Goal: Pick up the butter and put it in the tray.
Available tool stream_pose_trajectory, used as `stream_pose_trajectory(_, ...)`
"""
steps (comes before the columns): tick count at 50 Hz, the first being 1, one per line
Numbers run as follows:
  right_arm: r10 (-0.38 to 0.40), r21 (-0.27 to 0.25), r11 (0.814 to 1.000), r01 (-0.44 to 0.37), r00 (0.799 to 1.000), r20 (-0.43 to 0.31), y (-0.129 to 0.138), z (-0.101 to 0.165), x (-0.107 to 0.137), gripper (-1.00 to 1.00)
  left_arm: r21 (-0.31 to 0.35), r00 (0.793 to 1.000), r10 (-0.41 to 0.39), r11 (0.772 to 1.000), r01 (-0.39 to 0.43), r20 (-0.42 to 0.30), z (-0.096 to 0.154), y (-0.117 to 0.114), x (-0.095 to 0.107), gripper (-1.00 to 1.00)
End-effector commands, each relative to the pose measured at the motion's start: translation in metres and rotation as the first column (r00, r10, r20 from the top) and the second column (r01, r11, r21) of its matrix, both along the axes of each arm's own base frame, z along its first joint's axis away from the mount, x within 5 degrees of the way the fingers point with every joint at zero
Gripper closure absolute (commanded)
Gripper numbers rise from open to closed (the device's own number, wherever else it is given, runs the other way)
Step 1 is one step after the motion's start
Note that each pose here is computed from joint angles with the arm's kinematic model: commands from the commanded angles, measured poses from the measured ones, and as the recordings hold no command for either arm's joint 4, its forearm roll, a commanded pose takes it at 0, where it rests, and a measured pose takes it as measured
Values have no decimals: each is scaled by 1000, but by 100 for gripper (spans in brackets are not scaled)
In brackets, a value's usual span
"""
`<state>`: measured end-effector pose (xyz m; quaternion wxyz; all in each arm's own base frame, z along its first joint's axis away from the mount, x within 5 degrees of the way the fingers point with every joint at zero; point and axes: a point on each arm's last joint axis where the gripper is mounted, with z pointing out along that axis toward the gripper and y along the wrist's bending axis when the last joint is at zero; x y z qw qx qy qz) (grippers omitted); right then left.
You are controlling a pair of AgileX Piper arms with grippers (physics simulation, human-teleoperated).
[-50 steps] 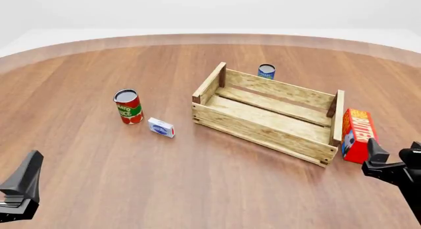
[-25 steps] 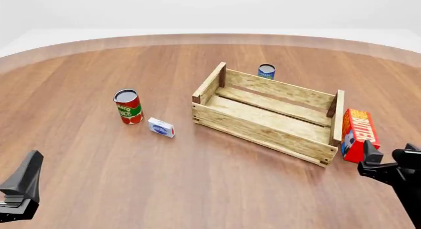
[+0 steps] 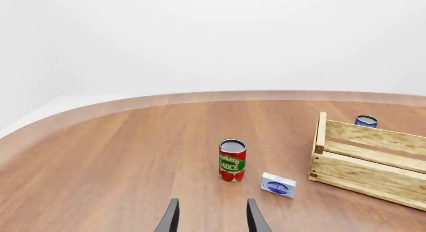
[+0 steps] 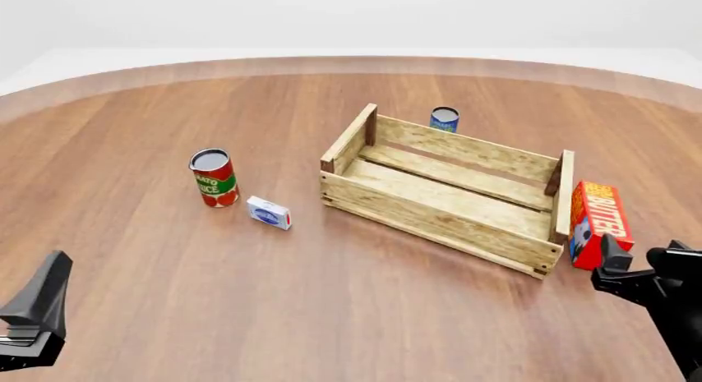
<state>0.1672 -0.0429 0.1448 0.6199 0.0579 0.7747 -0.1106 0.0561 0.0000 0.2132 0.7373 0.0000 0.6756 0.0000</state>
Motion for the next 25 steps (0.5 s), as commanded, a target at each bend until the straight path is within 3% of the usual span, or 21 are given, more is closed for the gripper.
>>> stream_pose_trajectory(1, -1, 2, 1000, 1, 1000, -6, -1, -4, 5, -100, 0, 1000, 0, 1000, 0, 0, 0, 0, 0, -100)
stream_pose_trajectory(25, 4, 9, 1000, -4, 1000, -20, -5, -9, 22, -100, 0, 1000, 0, 1000, 0, 0, 0, 0, 0, -100)
